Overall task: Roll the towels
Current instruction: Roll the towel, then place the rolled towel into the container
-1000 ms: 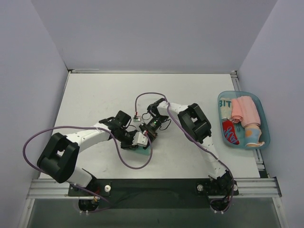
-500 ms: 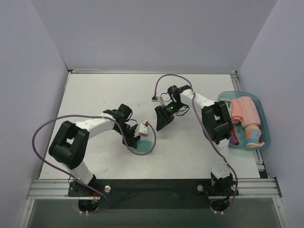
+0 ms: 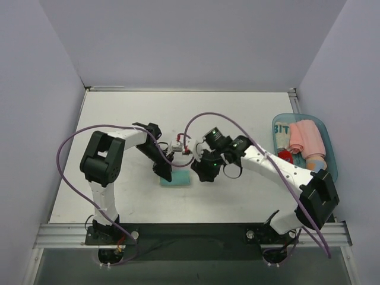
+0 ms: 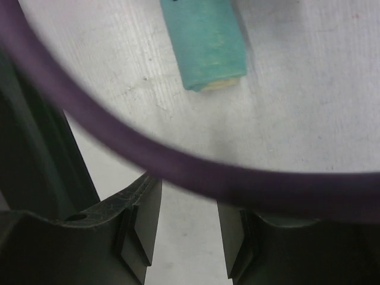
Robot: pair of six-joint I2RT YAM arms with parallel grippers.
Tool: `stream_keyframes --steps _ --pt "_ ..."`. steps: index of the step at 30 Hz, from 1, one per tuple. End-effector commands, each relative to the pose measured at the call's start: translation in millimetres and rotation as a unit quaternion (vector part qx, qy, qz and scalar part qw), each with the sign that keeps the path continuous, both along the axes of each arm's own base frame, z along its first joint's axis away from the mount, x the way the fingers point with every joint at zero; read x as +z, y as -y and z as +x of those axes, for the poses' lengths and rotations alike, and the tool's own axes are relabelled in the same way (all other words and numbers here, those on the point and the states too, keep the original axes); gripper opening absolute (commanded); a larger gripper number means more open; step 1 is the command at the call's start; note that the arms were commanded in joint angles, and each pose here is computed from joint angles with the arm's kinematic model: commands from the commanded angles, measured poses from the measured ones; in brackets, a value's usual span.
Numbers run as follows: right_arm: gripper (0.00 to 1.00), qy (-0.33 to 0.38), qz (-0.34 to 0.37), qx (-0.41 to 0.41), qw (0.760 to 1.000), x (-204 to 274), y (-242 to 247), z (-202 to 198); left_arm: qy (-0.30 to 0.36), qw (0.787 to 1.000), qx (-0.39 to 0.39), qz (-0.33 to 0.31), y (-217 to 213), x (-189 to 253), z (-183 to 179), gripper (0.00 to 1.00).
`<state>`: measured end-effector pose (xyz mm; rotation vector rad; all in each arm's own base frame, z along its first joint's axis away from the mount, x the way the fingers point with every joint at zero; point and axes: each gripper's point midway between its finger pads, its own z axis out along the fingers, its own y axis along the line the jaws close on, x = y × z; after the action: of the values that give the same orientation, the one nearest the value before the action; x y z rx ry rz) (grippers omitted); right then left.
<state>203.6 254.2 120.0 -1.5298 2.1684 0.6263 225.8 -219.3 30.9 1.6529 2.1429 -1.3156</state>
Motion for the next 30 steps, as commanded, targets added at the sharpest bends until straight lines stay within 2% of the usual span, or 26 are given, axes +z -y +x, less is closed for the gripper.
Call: stream_keyframes --steps 1,5,12,19,25,30 --pt "0.41 0.087 -0.077 0.056 0.992 -11.9 -3.1 -8.2 -0.039 0.997 -0.017 0.067 -25.9 -32.1 -14.1 0.15" --pt "0.42 0.142 -0.118 0.103 0.977 -26.4 -22.3 -15.2 -0.047 0.996 -0.014 0.07 -28.4 -33.7 -13.0 0.15" --pt "0.47 0.215 -0.097 0.115 0.965 -12.7 -78.9 -8.6 -0.063 0.996 -0.002 0.068 -29.1 -36.1 -7.2 0.15" --pt "0.46 0.222 -0.079 0.142 0.961 -15.4 -112.8 -19.5 -0.07 0.995 0.004 0.067 -30.2 -38.6 -1.0 0.15" --pt "0.47 0.219 -0.099 0.118 0.964 -42.8 -115.3 6.6 -0.072 0.995 0.004 0.065 -29.5 -38.5 0.2 0.15" --pt "0.55 0.215 -0.108 0.104 0.965 -60.8 -108.9 25.0 -0.075 0.995 0.004 0.064 -29.3 -38.4 0.9 0.15"
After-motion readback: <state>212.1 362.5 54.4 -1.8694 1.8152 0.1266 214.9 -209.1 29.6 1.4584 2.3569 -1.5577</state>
